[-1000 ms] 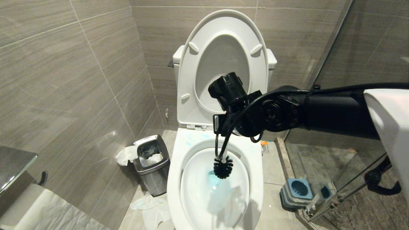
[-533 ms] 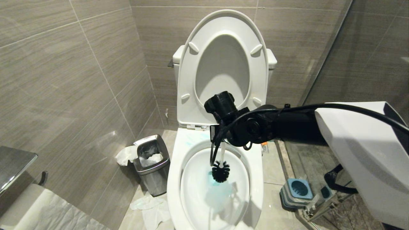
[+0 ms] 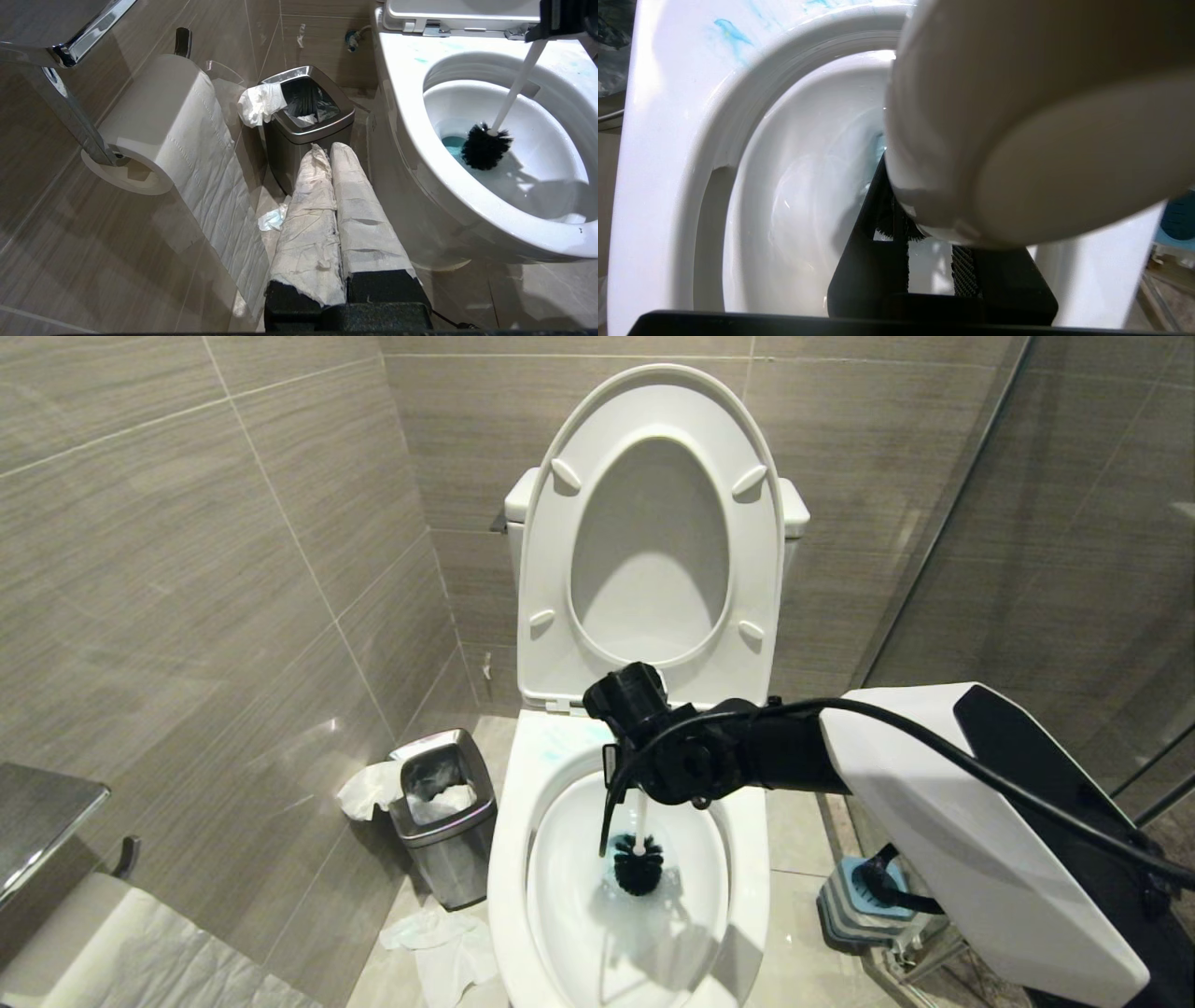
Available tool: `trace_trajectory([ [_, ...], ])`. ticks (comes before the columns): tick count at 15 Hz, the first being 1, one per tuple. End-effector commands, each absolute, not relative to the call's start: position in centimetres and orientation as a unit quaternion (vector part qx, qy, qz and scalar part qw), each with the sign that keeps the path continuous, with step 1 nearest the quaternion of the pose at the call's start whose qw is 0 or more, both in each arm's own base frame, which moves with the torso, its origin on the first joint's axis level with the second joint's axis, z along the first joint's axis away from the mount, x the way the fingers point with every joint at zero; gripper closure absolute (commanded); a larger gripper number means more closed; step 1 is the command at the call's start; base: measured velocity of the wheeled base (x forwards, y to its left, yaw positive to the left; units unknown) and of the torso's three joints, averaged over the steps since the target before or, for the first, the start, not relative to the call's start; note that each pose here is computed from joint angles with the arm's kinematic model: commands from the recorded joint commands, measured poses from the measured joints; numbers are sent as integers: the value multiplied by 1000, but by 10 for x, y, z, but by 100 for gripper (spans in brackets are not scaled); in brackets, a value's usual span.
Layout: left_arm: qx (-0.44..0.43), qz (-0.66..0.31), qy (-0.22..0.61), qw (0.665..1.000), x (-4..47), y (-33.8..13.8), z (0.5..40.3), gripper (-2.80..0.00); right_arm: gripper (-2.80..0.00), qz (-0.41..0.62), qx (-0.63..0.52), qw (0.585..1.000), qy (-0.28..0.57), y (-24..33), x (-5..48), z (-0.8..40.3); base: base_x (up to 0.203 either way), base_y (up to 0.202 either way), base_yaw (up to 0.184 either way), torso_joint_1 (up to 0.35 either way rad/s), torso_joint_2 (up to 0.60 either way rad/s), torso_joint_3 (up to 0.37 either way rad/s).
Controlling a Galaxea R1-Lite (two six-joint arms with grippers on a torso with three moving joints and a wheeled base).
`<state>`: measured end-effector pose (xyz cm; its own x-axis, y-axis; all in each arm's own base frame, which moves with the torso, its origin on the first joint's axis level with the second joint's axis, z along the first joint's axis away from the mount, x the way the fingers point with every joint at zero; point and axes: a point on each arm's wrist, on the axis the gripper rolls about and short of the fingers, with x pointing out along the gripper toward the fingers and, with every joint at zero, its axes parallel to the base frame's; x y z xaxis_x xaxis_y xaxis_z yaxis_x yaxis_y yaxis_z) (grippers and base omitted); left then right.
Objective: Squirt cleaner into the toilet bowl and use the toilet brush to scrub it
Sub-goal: Scrub the toilet bowl
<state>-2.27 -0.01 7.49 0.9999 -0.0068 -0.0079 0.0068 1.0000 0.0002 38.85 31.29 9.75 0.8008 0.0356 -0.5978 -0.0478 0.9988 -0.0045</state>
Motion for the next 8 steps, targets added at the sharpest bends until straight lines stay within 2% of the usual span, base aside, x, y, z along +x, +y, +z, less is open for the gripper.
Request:
trace_trajectory([
  [1,0,-3,5,1000,-23,0,74,0,0,18,-15,946,323,315,395,75,0,0,0,0,0,0],
  [5,4,-4,6,1000,-23,0,74,0,0,21,-1,952,305,316,401,73,0,0,0,0,0,0],
  [8,4,-4,7,1000,-23,0,74,0,0,33,23,961,275,309,388,124,0,0,0,0,0,0],
])
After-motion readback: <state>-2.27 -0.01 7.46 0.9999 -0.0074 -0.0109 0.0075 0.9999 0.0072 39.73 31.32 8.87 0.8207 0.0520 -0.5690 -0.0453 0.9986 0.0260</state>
